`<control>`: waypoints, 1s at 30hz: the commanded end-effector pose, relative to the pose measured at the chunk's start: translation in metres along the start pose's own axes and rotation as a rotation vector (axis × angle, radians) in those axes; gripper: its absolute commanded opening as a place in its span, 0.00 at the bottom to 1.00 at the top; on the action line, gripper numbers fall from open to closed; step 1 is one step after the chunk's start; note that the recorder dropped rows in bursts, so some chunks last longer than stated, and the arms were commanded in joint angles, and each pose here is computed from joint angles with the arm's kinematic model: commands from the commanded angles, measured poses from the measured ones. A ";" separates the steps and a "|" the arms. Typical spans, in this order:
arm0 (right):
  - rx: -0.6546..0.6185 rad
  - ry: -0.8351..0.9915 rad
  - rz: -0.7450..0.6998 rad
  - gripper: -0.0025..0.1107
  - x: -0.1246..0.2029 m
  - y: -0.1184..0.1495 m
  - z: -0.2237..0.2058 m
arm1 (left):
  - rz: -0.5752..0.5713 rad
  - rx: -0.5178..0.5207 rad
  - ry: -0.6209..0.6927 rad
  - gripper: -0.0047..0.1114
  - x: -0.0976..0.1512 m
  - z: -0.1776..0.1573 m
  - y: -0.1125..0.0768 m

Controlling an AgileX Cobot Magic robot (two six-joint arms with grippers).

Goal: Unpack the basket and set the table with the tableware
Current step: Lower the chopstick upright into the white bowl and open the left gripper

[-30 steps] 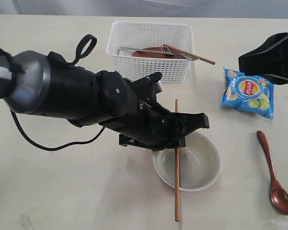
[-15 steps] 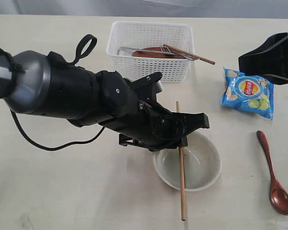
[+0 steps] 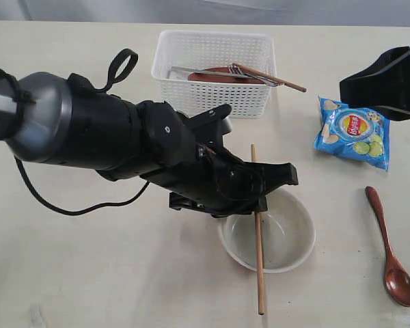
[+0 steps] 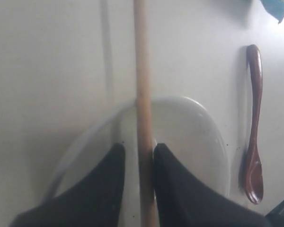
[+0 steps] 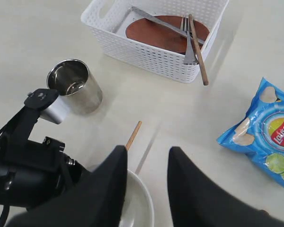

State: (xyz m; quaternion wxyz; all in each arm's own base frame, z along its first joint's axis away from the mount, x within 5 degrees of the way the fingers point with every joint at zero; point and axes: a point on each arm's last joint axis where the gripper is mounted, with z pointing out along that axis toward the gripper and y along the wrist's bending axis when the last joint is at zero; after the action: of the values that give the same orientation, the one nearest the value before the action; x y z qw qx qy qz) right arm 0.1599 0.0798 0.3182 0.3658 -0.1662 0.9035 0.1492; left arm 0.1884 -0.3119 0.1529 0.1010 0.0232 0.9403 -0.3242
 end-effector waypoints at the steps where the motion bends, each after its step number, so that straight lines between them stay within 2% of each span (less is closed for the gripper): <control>1: 0.007 -0.004 -0.007 0.28 0.000 0.000 -0.002 | 0.014 -0.001 0.000 0.23 -0.001 -0.001 0.000; 3: 0.007 -0.004 -0.007 0.28 0.000 0.000 -0.002 | 0.014 -0.001 -0.004 0.24 -0.001 -0.001 0.000; 10: 0.007 -0.004 -0.009 0.28 0.000 0.000 -0.002 | 0.014 -0.001 -0.007 0.39 -0.002 -0.001 0.000; 17: 0.007 -0.004 -0.009 0.28 0.000 0.000 -0.002 | 0.014 0.001 -0.008 0.40 -0.002 -0.001 0.000; 30: 0.007 -0.004 -0.009 0.28 0.000 0.000 -0.002 | 0.051 0.057 -0.066 0.40 -0.007 -0.024 -0.015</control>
State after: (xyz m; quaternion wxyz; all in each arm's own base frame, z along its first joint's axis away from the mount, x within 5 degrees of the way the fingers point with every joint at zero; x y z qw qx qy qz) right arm 0.1599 0.0798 0.3182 0.3658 -0.1662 0.9035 0.1492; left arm 0.1892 -0.3094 0.1752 0.1330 0.0331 0.9291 -0.3434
